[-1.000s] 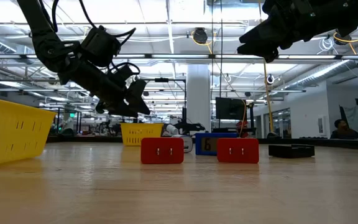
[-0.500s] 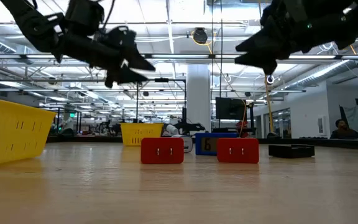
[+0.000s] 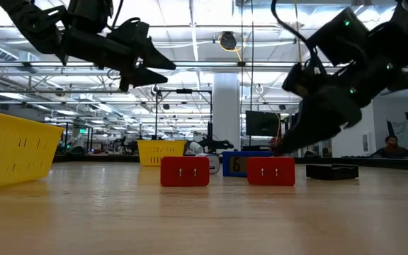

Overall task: Pick & Place Office items
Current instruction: Put the light blue charger adapter into the top yellow bin

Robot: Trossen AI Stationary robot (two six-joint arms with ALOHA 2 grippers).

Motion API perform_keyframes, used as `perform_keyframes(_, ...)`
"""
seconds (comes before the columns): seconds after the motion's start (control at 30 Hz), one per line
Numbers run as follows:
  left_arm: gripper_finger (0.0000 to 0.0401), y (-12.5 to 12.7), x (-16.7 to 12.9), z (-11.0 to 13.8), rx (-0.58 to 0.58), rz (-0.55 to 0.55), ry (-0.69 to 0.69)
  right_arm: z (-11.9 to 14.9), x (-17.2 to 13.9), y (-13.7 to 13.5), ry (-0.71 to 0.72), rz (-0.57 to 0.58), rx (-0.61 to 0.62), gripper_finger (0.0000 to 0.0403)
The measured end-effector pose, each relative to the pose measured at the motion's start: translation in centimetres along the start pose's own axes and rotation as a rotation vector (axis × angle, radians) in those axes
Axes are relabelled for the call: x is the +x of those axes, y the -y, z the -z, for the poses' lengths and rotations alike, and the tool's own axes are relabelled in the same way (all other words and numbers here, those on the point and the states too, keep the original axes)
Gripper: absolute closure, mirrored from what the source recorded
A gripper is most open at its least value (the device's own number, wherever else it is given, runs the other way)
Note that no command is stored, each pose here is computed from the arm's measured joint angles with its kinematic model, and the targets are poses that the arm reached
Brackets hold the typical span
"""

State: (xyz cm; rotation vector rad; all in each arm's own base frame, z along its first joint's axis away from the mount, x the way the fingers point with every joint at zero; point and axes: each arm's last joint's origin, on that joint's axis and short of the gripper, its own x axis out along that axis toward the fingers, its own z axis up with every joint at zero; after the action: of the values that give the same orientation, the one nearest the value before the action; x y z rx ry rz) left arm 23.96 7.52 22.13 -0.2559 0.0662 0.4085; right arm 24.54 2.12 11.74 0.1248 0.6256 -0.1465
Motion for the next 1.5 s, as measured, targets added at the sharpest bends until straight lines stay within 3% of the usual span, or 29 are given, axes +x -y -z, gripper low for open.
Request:
perform_keyframes(0.27,0.0158,0.1,0.0,0.4,-0.04,-0.002,-0.039,0.4,0.8,0.2,0.008,0.02,0.021,0.0178)
perform_keyframes(0.53,0.0158,0.2,0.0,0.4,-0.037,0.003,-0.041,-0.2,0.8,0.4,0.061,0.053,-0.027,0.0098)
perform_keyframes(0.67,0.0152,0.2,0.0,0.6,-0.036,-0.001,-0.052,-0.3,1.0,0.3,0.083,0.052,-0.079,0.0079)
perform_keyframes(1.0,0.0139,0.2,0.0,0.6,-0.036,-0.002,-0.055,0.2,3.4,0.4,0.098,0.069,-0.107,0.009)
perform_keyframes(1.5,0.0153,0.2,-0.1,0.7,-0.034,-0.006,-0.069,0.8,3.8,1.6,0.043,0.05,-0.029,0.0123)
